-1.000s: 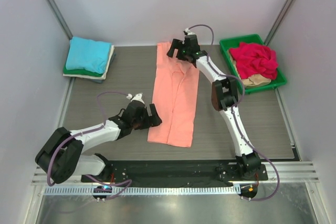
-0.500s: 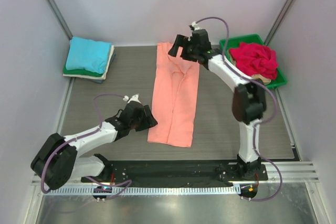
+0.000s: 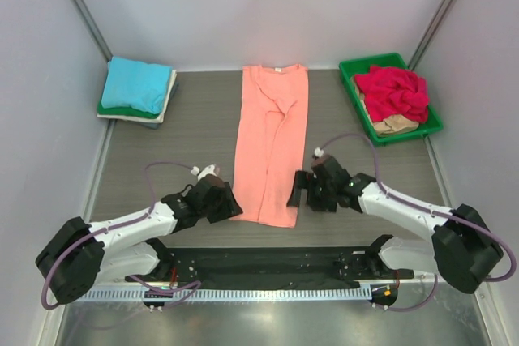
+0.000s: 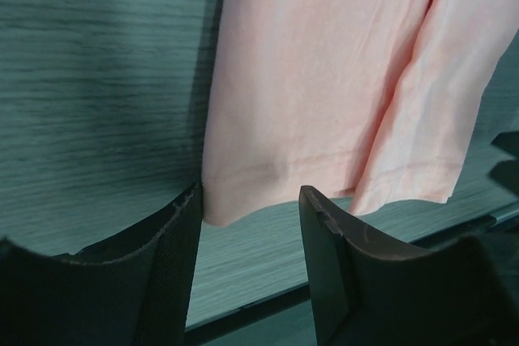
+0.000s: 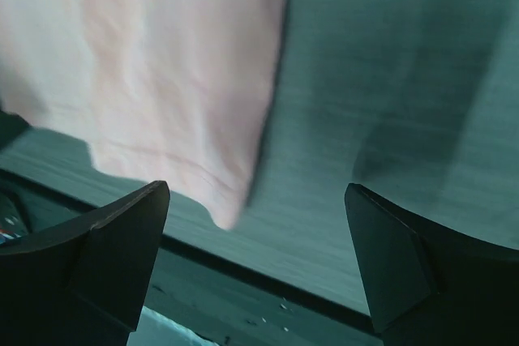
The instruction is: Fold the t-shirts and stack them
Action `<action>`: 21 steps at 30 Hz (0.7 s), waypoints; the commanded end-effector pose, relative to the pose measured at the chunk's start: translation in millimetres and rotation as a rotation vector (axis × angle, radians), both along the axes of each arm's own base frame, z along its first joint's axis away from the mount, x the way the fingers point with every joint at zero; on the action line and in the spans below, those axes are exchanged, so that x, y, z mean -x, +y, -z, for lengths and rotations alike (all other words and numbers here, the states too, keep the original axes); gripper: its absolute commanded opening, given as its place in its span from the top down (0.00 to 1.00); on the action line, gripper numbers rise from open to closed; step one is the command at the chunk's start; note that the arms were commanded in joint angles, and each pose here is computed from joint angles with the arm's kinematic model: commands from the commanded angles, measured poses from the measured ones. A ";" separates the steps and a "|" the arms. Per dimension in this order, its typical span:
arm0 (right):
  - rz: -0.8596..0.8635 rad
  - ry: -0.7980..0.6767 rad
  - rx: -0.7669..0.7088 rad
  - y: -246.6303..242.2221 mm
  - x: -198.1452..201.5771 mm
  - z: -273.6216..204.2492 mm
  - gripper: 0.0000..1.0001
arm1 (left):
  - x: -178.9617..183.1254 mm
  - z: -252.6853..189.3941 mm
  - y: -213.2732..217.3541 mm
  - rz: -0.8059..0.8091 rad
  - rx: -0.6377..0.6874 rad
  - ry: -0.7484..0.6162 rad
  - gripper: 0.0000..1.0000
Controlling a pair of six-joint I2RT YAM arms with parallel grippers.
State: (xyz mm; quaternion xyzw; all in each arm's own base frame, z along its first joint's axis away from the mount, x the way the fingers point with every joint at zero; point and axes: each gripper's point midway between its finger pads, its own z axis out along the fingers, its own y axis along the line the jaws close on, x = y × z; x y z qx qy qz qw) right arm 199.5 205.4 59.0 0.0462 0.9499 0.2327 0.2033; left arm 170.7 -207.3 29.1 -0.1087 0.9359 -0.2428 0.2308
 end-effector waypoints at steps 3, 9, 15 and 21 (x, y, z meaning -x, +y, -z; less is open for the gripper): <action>0.060 0.010 -0.069 2.1 35.6 7.1 0.11 | 7.2 3.1 2.1 -0.034 -0.061 0.009 0.47; 0.053 0.017 -0.115 9.6 48.4 20.0 0.24 | 8.0 4.9 3.2 -0.045 -0.073 0.009 0.48; 0.024 0.052 -0.097 21.1 51.7 36.3 0.35 | 7.1 1.6 11.1 -0.081 -0.106 0.003 0.49; 0.051 0.043 -0.078 14.0 51.5 42.1 0.83 | 8.2 5.0 11.4 -0.071 -0.119 0.011 0.85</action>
